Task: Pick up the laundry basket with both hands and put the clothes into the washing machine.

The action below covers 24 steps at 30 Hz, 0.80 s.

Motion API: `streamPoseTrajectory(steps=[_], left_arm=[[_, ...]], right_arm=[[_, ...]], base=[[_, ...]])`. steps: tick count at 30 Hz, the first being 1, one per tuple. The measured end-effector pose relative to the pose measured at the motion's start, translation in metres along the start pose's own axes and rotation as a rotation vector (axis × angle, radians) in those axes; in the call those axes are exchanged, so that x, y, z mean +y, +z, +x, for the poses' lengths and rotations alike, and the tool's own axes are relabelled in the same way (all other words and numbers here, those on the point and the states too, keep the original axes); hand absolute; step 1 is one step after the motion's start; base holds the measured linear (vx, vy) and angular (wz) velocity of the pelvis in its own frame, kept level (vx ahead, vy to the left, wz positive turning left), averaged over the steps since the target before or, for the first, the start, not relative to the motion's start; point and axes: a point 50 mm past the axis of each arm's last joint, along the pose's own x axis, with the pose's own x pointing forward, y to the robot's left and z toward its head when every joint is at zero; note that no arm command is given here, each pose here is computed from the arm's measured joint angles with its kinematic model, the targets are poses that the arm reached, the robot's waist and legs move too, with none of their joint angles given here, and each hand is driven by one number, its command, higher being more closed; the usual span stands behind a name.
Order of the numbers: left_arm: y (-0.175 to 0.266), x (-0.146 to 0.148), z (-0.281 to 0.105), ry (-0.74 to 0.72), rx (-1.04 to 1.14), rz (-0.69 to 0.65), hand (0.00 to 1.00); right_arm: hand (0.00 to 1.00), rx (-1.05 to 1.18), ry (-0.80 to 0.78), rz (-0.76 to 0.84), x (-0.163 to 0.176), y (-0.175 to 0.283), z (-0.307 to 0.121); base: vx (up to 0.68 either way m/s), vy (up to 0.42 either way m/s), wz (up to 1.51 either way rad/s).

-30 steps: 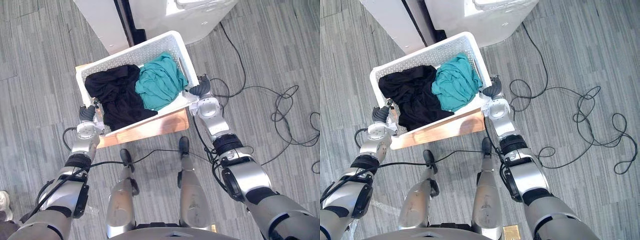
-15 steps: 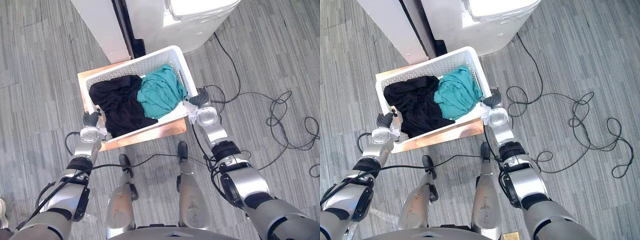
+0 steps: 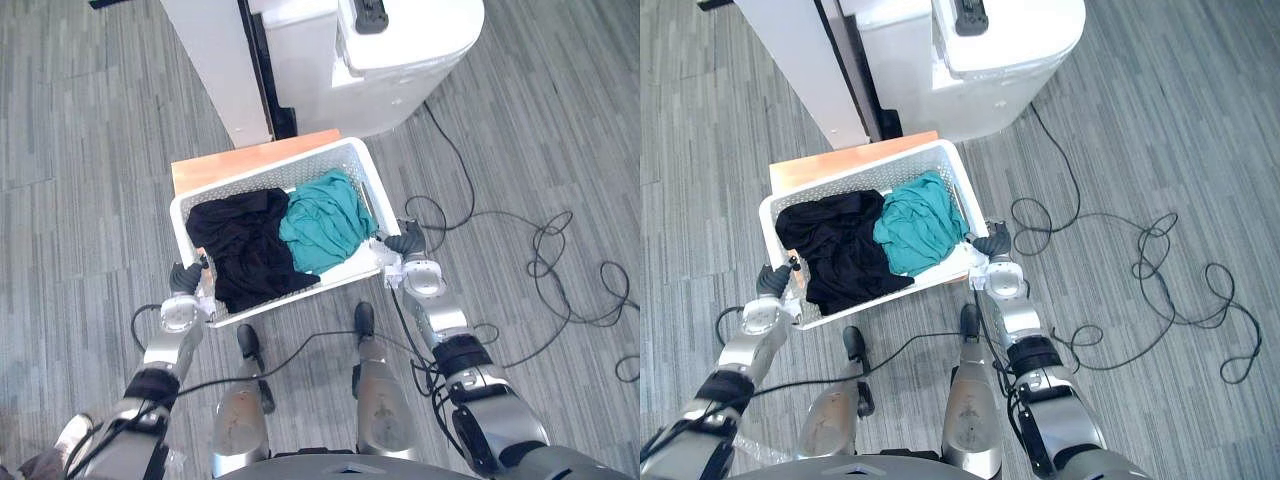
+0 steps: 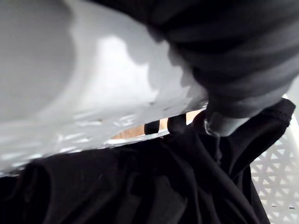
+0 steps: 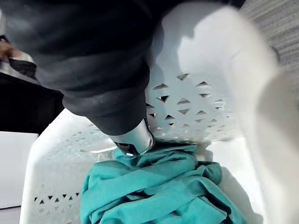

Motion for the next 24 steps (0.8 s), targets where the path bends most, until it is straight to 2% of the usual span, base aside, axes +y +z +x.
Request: streamPoseTrajectory(steps=[4,9,24], left_arm=[[-0.031,0.009,-0.018,0.001,0.09,-0.023,1.0],[-0.049,0.008,-0.029,-0.006,0.15,-0.066,1.0],[-0.1,-0.007,-0.065,-0.011,0.35,-0.196,1.0]], right_arm=[[1.0,0.004,0.025,0.071,0.002,-0.011,-0.015],[1.0,0.0,0.027,0.089,-0.005,-0.016,-0.024],[1.0,0.049,0.071,0.029,-0.021,-0.032,-0.033]], base=[[0.05,0.004,0.01],[0.02,-0.003,-0.01],[-0.03,-0.051,0.1]])
